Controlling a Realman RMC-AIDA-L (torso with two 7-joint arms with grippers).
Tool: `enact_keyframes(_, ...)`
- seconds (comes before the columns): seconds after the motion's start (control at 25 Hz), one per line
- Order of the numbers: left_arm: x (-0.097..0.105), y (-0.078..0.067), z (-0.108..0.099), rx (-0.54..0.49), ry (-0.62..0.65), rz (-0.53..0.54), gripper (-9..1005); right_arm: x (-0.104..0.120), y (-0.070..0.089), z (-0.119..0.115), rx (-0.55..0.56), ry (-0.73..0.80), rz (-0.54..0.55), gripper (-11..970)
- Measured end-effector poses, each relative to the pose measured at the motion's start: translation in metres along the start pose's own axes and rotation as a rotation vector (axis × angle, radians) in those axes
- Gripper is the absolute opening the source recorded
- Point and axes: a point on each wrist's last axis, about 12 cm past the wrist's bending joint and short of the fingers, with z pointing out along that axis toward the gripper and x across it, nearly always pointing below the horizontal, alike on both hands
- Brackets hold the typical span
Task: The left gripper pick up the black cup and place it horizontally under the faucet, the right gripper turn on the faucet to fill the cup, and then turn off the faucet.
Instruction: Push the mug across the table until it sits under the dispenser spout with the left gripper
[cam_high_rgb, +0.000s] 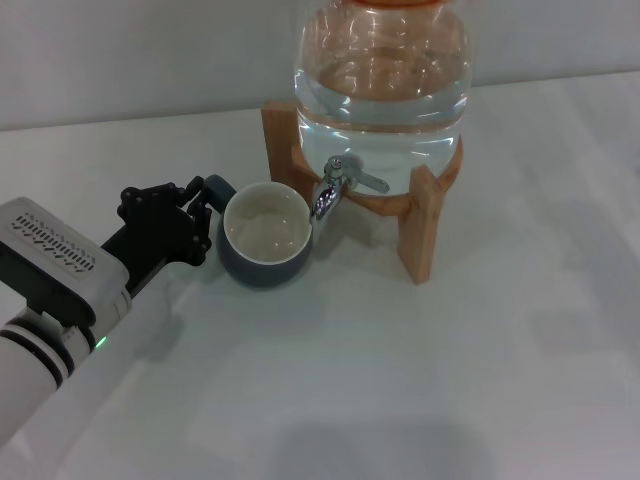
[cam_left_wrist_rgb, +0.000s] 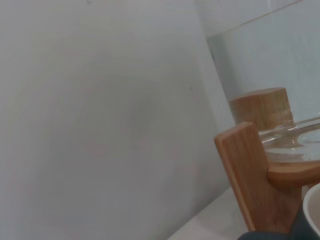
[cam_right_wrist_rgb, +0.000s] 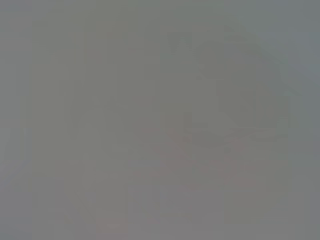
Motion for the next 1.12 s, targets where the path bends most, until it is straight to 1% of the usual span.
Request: enact_keyframes(1.12,0.0022,0.0009,-0.0012,0.001,0.011,0.011,68,-0.0005,0.0006,0.0007,-0.003,-0.005,0.0,855)
